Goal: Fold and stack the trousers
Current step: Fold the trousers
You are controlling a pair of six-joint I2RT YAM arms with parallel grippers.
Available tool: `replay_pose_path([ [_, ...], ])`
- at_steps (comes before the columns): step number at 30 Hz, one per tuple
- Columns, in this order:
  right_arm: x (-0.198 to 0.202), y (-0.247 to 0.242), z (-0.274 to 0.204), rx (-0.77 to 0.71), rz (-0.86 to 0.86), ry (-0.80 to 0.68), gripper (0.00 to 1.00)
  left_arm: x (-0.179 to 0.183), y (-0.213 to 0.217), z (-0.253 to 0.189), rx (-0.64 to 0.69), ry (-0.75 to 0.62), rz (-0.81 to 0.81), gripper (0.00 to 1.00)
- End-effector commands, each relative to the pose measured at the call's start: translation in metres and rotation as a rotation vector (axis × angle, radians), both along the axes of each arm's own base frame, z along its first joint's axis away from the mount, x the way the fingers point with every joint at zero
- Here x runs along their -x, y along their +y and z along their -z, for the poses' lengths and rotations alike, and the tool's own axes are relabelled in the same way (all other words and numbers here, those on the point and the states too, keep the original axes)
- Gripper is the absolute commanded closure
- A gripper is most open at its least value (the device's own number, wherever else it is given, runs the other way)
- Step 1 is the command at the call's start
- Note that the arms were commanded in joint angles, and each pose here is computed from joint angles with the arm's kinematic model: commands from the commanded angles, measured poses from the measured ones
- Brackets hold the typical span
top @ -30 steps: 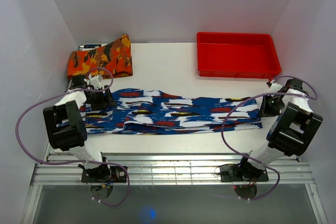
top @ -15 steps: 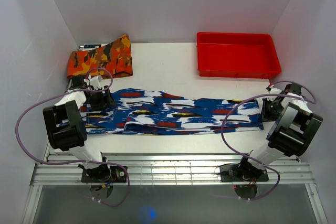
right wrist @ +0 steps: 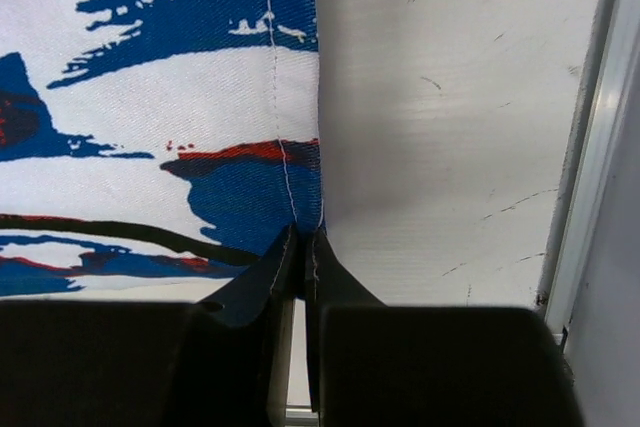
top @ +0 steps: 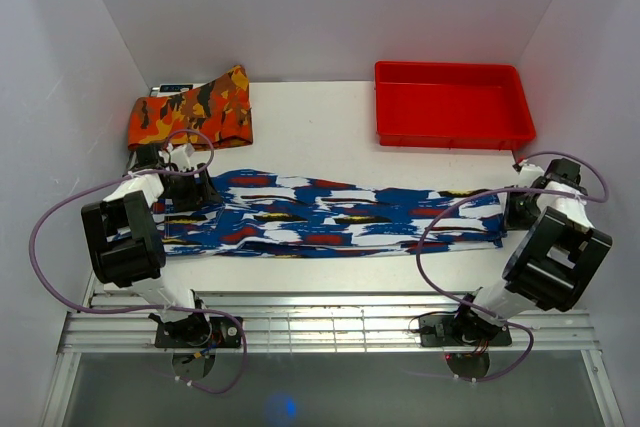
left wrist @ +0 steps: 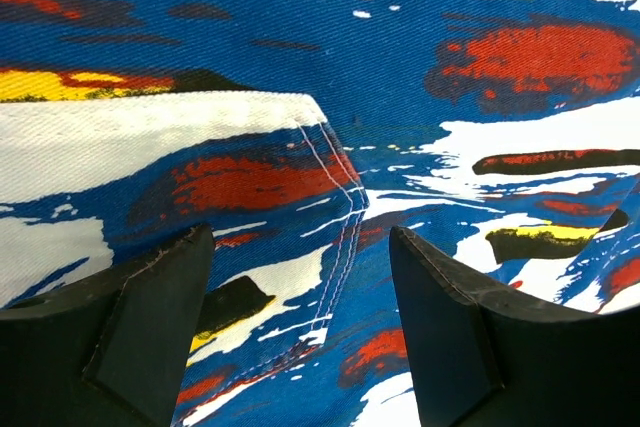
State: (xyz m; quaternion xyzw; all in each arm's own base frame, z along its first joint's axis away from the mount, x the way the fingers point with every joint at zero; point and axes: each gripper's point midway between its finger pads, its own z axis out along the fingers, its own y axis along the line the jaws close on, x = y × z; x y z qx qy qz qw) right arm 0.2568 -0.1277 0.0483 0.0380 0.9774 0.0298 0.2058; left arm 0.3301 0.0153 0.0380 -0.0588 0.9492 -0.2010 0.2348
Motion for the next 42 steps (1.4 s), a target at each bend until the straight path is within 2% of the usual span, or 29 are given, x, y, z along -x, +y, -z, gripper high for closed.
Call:
replay_pose_path([
  [1,0.008,-0.012,0.015,0.05,0.005,0.026,0.92,0.005,0.007,0.008,-0.015,0.019,-0.012,0.17],
  [5,0.018,0.0,0.038,-0.01,-0.009,0.085,0.92,0.002,-0.005,-0.008,0.046,-0.033,0.034,0.17],
  [9,0.012,0.009,0.038,-0.063,-0.014,0.081,0.92,-0.001,-0.019,-0.035,0.112,-0.103,0.088,0.17],
  [12,0.007,0.008,0.033,-0.068,-0.016,0.076,0.92,-0.009,-0.026,-0.075,0.129,-0.21,0.139,0.09],
  [14,0.001,0.003,0.029,-0.048,-0.016,0.064,0.92,-0.018,-0.023,-0.106,0.099,-0.271,0.159,0.09],
  [16,-0.004,-0.008,0.028,0.001,-0.02,0.064,0.91,-0.029,-0.011,-0.133,0.01,-0.329,0.174,0.08],
  [18,-0.009,-0.023,0.035,0.059,-0.019,0.074,0.91,-0.026,0.0,-0.131,-0.047,-0.268,0.16,0.09],
  [19,-0.014,-0.03,0.034,0.081,-0.029,0.072,0.91,-0.029,0.013,-0.135,-0.119,-0.269,0.167,0.11],
  [22,-0.019,-0.038,0.04,0.1,-0.037,0.088,0.89,-0.014,0.036,-0.127,-0.188,-0.199,0.162,0.12],
  [24,-0.024,-0.04,0.035,0.104,-0.054,0.068,0.8,-0.002,0.05,-0.118,-0.209,-0.149,0.142,0.12],
  [27,-0.032,-0.041,0.019,0.109,-0.083,0.035,0.4,0.018,0.08,-0.099,-0.243,-0.068,0.109,0.14],
  [28,-0.032,-0.039,0.01,0.11,-0.09,0.025,0.18,0.024,0.089,-0.092,-0.24,-0.044,0.099,0.15],
  [30,-0.042,-0.038,-0.01,0.108,-0.113,-0.031,0.02,0.039,0.089,-0.075,-0.242,-0.004,0.143,0.16],
  [34,-0.054,-0.007,-0.05,0.04,-0.196,-0.148,0.05,0.06,0.077,-0.036,-0.192,0.074,0.187,0.2],
  [37,-0.053,0.035,-0.061,-0.048,-0.291,-0.184,0.01,0.068,0.063,-0.002,-0.123,0.146,0.21,0.25],
  [42,-0.041,0.088,-0.036,-0.146,-0.407,-0.116,0.18,0.062,0.035,0.033,-0.067,0.202,0.231,0.28],
])
